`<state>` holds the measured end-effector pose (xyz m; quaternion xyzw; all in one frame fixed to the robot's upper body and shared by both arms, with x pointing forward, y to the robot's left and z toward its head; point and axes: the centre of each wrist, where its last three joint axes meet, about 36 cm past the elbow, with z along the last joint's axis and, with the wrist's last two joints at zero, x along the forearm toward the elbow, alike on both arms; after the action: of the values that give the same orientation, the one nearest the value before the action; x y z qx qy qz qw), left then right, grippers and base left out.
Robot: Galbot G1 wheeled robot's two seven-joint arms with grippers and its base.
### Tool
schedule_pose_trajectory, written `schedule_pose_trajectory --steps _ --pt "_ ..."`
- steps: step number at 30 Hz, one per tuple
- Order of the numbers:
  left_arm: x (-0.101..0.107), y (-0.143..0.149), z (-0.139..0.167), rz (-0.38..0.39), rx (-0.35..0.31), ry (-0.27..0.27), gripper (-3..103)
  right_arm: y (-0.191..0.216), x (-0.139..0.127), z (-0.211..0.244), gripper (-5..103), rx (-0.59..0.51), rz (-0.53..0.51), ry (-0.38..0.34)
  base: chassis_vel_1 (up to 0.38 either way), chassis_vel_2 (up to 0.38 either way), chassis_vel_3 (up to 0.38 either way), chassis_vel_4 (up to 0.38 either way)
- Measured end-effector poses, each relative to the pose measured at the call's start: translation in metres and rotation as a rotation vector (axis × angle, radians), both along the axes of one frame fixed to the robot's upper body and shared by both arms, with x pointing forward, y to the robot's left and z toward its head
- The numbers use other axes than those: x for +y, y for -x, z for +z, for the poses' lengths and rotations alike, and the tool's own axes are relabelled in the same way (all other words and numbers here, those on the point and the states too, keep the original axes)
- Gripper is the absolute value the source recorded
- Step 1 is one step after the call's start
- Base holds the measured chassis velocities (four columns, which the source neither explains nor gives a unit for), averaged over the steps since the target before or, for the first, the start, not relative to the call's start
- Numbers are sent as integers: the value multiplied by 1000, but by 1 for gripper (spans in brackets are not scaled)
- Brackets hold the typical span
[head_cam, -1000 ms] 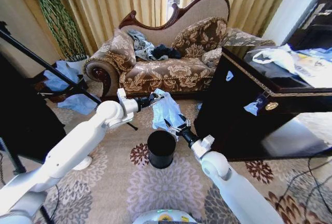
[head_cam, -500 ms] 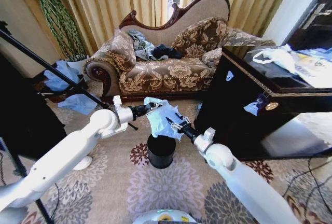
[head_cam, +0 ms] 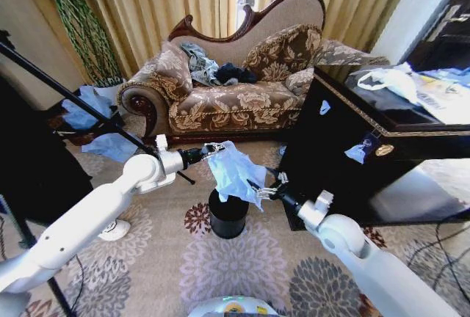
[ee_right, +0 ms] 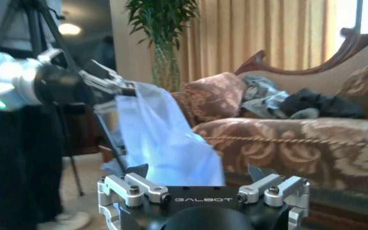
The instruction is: Place a garbage bag over the trash bin.
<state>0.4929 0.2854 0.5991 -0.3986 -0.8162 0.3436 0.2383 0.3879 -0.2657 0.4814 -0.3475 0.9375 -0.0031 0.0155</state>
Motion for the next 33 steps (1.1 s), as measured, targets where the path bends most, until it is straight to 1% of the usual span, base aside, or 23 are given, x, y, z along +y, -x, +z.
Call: schedule_pose_trajectory --steps 5,8,9,12,19,21,25,28,33 --pt "1 2 2 -1 -6 -5 0 2 7 -11 100 -32 -42 -2 0 0 0 0" --pt "-2 5 5 -3 -15 0 0 9 25 -23 100 -45 -56 -34 0 0 0 0" --pt "-2 5 5 -3 -15 0 0 9 25 -23 100 -45 -56 -34 0 0 0 0" --pt "-1 5 6 7 -19 1 0 27 36 -32 100 -18 -55 -65 0 0 0 0" --pt "-2 5 9 27 -25 8 0 49 40 -39 100 14 -67 -93 0 0 0 0" --pt "-3 5 10 26 -26 10 0 50 42 -41 100 14 -70 -97 0 0 0 0" --pt "-6 8 12 17 -29 15 0 45 46 -45 100 11 -89 -105 0 0 0 0" --pt "-9 10 13 9 -26 24 0 27 54 -47 100 -11 -129 -118 0 0 0 0" --pt "-10 11 14 8 -24 29 0 12 60 -47 100 -42 -152 -121 0 0 0 0"
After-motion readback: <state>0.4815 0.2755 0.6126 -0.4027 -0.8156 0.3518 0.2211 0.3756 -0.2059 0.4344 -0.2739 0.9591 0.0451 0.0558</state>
